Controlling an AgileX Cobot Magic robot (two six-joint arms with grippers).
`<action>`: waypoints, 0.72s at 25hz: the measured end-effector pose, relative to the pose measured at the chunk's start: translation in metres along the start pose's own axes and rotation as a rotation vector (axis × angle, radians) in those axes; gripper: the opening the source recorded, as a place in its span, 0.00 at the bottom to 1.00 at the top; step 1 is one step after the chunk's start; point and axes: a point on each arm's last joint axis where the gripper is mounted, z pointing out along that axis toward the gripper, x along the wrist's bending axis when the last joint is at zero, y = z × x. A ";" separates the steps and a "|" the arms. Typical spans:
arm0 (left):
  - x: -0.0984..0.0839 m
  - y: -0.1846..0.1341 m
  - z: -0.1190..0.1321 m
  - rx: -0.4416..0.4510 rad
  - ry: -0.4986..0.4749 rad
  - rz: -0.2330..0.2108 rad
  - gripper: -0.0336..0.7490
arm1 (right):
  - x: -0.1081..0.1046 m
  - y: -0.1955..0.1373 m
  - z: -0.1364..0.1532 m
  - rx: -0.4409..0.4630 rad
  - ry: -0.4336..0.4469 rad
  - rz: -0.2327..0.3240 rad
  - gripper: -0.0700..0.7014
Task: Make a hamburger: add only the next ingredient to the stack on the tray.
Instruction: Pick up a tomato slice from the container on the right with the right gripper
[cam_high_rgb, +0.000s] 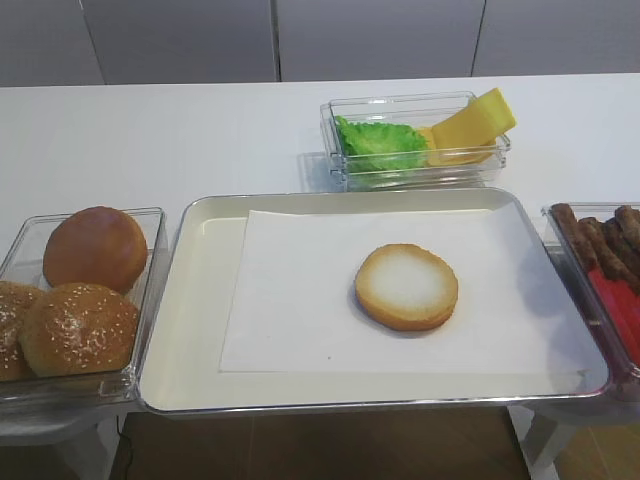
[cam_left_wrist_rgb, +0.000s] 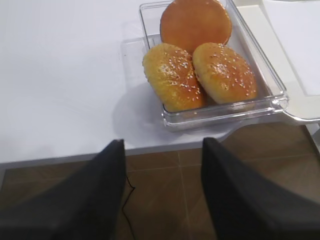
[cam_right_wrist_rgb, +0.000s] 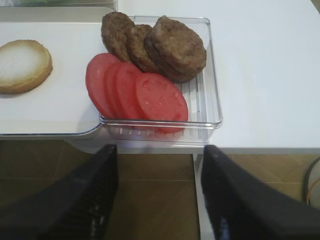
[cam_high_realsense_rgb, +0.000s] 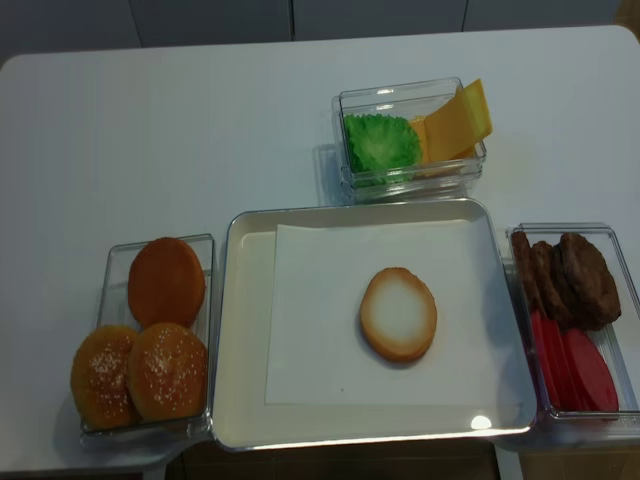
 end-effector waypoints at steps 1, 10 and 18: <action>0.000 0.000 0.000 0.000 0.000 0.000 0.52 | 0.000 0.000 0.000 0.000 0.000 0.000 0.62; 0.000 0.000 0.000 0.000 0.000 0.000 0.52 | 0.000 0.000 0.000 0.000 0.000 0.000 0.62; 0.000 0.000 0.000 0.000 0.000 0.000 0.52 | 0.000 0.000 0.000 0.000 0.000 0.000 0.62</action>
